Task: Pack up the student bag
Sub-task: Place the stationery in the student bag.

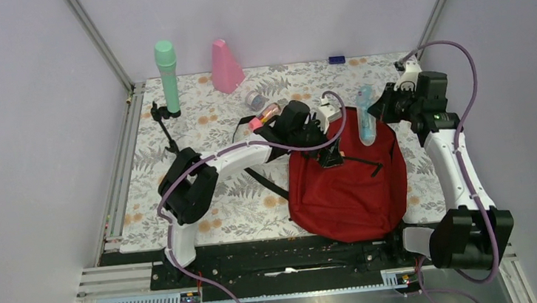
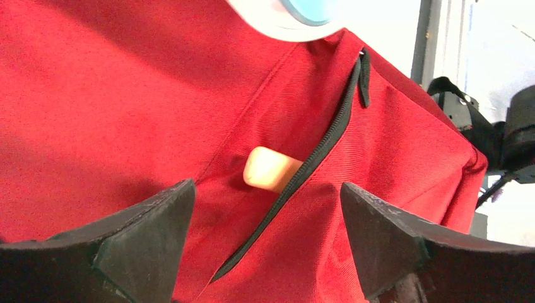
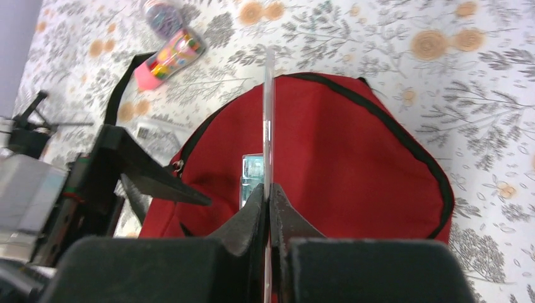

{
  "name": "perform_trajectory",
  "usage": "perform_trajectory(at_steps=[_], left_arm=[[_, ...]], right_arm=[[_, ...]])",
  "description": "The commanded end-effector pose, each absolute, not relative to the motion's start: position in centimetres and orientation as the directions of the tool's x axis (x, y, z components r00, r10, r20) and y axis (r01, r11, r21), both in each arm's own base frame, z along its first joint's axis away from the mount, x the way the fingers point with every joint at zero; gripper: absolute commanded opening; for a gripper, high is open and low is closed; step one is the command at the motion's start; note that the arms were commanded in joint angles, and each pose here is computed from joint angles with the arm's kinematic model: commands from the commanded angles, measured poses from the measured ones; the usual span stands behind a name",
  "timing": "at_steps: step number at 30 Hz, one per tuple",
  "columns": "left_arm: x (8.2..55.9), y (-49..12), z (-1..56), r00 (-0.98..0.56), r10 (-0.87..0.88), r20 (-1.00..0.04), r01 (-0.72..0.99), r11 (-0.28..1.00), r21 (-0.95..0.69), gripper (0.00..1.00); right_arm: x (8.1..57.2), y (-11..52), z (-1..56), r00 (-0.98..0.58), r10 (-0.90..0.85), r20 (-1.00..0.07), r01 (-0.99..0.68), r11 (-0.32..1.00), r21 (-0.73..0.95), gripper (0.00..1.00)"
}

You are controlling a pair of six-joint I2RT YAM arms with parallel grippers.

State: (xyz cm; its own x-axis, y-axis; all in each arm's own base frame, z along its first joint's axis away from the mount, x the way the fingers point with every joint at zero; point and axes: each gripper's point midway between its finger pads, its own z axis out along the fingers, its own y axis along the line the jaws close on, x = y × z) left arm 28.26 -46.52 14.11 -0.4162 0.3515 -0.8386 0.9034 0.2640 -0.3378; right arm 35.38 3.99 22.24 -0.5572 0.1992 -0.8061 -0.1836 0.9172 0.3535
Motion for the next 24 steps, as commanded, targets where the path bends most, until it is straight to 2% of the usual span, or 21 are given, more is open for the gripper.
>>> perform_trajectory(at_steps=[1,4,14,21,24], left_arm=[[26.8,-48.3,16.0,-0.362,0.344,-0.866,0.931,0.1,-0.35,0.86],[26.5,-48.2,15.2,-0.379,0.364,-0.851,0.924,0.105,-0.367,0.75],[27.1,-47.9,15.2,-0.393,0.364,-0.844,0.919,0.156,-0.361,0.25],[27.1,-47.6,16.0,-0.383,0.357,-0.852,0.924,0.166,-0.346,0.03],[27.0,-47.4,16.5,-0.369,0.352,-0.86,0.929,0.167,-0.33,0.0]], right_arm=[[35.0,6.1,23.4,-0.588,0.093,-0.803,-0.383,0.843,0.378,0.0],[34.6,7.7,23.0,-0.627,0.08,-0.775,-0.458,0.767,0.449,0.01],[33.9,9.1,20.3,-0.654,0.016,-0.756,-0.557,0.667,0.495,0.0],[33.5,9.7,18.7,-0.68,-0.017,-0.733,-0.587,0.612,0.53,0.0],[33.6,10.1,18.6,-0.669,-0.014,-0.743,-0.61,0.582,0.538,0.0]])
